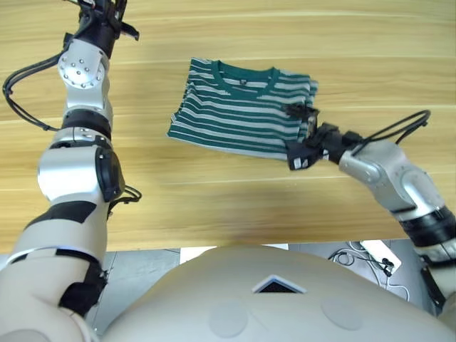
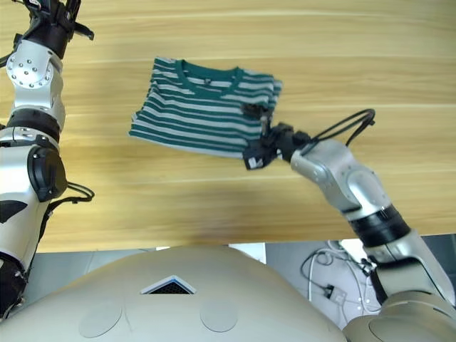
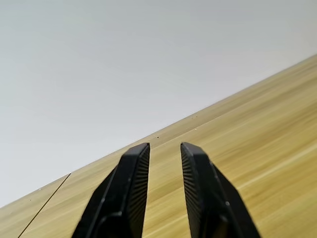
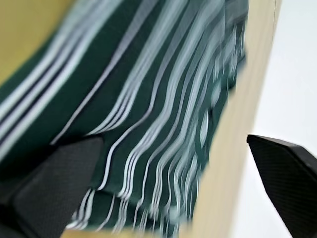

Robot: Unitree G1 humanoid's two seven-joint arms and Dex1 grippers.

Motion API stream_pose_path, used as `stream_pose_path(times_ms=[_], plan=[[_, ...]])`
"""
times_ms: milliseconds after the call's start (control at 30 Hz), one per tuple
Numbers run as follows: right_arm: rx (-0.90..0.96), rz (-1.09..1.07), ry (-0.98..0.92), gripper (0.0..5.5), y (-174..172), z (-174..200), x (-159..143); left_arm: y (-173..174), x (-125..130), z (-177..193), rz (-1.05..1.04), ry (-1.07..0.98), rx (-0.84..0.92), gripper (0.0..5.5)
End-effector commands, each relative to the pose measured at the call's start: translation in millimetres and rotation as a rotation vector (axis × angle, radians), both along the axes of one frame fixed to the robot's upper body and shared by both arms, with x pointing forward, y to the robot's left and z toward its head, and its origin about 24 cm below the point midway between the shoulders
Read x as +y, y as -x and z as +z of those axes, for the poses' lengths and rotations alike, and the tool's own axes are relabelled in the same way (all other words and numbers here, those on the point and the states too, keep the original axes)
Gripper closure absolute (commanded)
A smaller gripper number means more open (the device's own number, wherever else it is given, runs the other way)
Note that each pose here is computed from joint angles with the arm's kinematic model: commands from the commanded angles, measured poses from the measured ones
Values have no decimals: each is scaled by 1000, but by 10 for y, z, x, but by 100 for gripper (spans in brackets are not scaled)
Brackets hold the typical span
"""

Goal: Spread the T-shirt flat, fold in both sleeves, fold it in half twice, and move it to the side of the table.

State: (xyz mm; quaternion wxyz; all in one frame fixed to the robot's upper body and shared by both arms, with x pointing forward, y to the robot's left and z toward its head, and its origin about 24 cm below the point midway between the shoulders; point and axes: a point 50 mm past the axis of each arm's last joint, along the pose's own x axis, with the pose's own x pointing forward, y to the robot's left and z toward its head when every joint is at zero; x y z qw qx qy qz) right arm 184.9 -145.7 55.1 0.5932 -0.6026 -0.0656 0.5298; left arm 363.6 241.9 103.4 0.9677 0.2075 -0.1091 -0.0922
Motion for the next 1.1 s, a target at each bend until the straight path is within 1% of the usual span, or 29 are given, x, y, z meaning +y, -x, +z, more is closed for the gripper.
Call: stream_pose_path(times_ms=[33, 67, 133, 233, 267, 367, 433, 500, 567, 700, 833, 867, 933, 1000, 1100], plan=[[262, 300, -331, 12, 667, 344, 296, 143, 224, -12, 42, 10, -51, 435], [266, 321, -487, 12, 669, 542, 385, 172, 249, -21, 48, 20, -64, 435], [259, 285, -689, 12, 531, 741, 521, 201, 232, -40, 42, 27, -84, 435], [256, 176, -793, 12, 248, 726, 739, 241, 162, -60, 12, 23, -120, 435], [230, 108, -787, 12, 100, 662, 800, 254, 142, -55, 2, 18, -135, 435], [63, -99, -717, 12, -374, 461, 988, 280, 119, -35, -13, 12, -166, 435], [12, -124, -679, 12, -491, 348, 1151, 293, 113, -37, -14, 15, -174, 435], [-34, -115, -591, 12, -562, 162, 1307, 301, 87, -44, -20, 15, -180, 435], [-57, -100, -483, 12, -615, -67, 1393, 299, 59, -49, -27, 12, -183, 435], [-19, -60, -298, 12, -628, -508, 1369, 311, 14, -81, -36, 4, -181, 435], [122, 6, -182, 12, -529, -809, 1244, 324, -12, -111, -38, 5, -179, 435], [121, -36, -161, 12, -600, -868, 1203, 330, -19, -128, -38, 6, -175, 435], [58, -221, -158, 12, -871, -918, 1126, 340, -37, -162, -39, 6, -167, 435], [-9, -431, -202, 12, -1114, -873, 1052, 348, -53, -185, -42, 4, -162, 435], [-69, -690, -286, 12, -1339, -771, 939, 361, -84, -206, -52, -5, -162, 435]])
